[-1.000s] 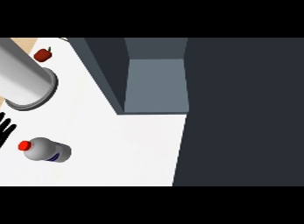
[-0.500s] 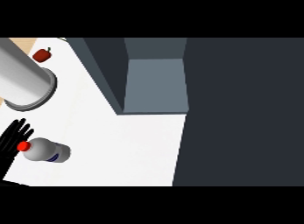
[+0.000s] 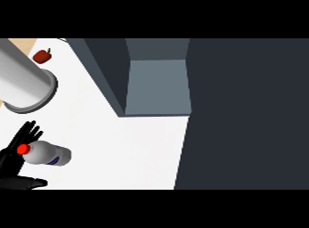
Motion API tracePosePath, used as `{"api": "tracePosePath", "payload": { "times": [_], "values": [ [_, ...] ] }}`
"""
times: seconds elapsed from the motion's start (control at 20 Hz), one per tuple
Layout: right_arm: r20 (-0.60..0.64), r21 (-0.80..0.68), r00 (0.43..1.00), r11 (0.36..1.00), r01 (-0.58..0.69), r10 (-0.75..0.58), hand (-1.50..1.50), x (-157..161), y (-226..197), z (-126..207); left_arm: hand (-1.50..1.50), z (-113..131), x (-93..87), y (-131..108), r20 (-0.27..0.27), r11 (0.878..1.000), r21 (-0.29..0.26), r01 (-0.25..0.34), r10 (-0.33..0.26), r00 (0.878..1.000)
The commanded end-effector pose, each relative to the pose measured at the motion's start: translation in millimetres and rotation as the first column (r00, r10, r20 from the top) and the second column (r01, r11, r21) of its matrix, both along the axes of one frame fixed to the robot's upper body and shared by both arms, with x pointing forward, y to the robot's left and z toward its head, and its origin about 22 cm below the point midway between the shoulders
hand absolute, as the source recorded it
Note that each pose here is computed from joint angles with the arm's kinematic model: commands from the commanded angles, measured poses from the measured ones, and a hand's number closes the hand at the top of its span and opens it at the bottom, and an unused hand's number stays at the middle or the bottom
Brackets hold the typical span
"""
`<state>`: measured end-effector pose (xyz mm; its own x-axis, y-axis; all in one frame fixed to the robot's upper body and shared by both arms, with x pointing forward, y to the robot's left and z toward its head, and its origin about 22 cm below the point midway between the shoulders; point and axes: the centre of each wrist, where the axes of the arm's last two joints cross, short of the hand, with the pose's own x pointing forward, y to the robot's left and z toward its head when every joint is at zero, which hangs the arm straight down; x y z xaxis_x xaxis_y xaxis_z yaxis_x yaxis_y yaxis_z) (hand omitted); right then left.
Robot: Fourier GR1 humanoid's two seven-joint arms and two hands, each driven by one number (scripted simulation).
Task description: Pick up the bottled water, place it into the cabinet and close the cabinet
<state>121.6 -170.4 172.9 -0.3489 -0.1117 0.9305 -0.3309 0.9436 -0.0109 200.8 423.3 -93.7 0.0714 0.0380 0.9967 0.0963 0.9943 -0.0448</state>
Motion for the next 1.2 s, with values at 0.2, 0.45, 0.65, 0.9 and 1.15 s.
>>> {"api": "tracePosePath", "payload": {
  "times": [0.2,0.45,0.65,0.9,1.15],
  "values": [
    [0.063,-0.025,0.996,0.998,0.060,-0.058,-1.50,-20,-12,23,-1.50,-15,17.5,-3,0.065,0.998,-0.067,0.016,-0.012,0.998],
    [0.076,-0.033,0.996,0.999,0.041,-0.039,-1.50,-12,-2,8,-1.50,-36,8.0,-20,0.105,0.996,-0.087,-0.023,0.032,0.994],
    [0.066,-0.041,0.997,0.998,0.048,-0.045,-1.50,-10,-10,12,-1.50,-36,20.1,-30,0.142,0.993,-0.117,-0.016,0.033,0.989],
    [0.068,-0.050,0.997,0.998,0.049,-0.045,-1.50,-15,-14,14,1.50,-36,25.0,-34,0.140,0.982,-0.181,0.050,-0.025,0.990],
    [0.075,-0.019,0.996,0.998,0.054,-0.052,-1.50,-9,-15,12,1.50,-28,46.2,-65,0.270,0.987,0.028,0.159,-0.160,0.950]
  ]
}}
